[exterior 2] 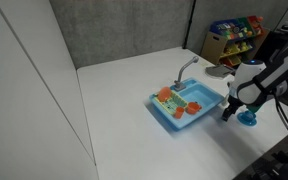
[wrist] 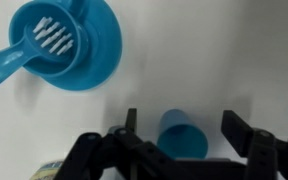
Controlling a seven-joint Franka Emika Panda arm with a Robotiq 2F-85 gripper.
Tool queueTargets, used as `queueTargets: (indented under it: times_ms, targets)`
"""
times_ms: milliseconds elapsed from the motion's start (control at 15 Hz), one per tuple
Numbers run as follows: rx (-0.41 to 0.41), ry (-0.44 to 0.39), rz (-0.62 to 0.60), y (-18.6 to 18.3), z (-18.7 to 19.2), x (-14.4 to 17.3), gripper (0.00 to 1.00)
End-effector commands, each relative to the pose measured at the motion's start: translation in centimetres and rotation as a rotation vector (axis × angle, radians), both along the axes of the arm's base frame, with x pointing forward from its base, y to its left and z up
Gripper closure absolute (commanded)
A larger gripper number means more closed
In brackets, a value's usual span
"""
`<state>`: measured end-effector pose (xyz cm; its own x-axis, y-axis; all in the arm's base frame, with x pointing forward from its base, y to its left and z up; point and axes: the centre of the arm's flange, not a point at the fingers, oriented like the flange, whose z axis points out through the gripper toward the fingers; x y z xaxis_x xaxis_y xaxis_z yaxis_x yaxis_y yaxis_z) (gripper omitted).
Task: Remove the blue cup from inside the sink and put it on the table
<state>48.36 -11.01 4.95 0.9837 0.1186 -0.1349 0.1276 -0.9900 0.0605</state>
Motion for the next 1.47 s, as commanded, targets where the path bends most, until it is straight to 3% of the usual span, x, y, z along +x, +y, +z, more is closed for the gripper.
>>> queueTargets:
  times_ms: [0,600,1400]
  targets:
    - [0.011,0.015,0.003,-0.1,2.8,-0.9,0.0]
    - [-0.014,0.051,-0.121,0.5,9.7,-0.5,0.0]
    - [-0.05,0.092,-0.327,3.4,24.2,0.3,0.0]
